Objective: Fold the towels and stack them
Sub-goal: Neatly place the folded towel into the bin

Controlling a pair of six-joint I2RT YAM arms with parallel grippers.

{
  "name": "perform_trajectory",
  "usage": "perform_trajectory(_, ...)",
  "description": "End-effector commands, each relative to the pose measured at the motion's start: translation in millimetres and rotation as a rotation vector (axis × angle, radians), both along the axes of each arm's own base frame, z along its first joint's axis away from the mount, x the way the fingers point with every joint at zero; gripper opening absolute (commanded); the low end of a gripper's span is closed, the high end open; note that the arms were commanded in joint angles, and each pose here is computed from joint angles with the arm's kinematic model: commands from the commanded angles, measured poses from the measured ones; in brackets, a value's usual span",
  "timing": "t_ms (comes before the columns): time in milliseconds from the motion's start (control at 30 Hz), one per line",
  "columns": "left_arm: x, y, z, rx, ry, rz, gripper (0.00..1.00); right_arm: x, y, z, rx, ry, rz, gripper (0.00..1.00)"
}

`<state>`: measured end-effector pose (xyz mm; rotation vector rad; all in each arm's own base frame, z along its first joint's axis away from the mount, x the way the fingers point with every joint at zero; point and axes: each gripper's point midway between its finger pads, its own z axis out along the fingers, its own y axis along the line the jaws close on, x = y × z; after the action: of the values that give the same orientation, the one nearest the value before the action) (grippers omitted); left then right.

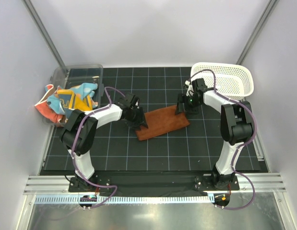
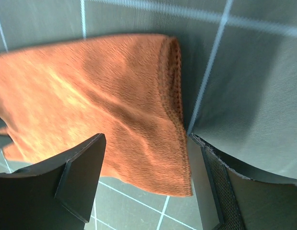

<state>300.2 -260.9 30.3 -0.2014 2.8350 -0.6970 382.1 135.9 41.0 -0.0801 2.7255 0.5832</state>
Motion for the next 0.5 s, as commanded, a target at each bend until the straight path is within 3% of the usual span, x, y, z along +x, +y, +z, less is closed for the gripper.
perform_trajectory(0, 1, 45, -14, 0.186, 0.005, 0.032, 0.52, -3, 10, -7, 0.061, -0.002, 0.021, 0.76)
perform_trajectory(467, 4, 48, -11, 0.207, 0.008, 0.03, 0.52, -8, 15, -19, 0.1, -0.006, 0.032, 0.76)
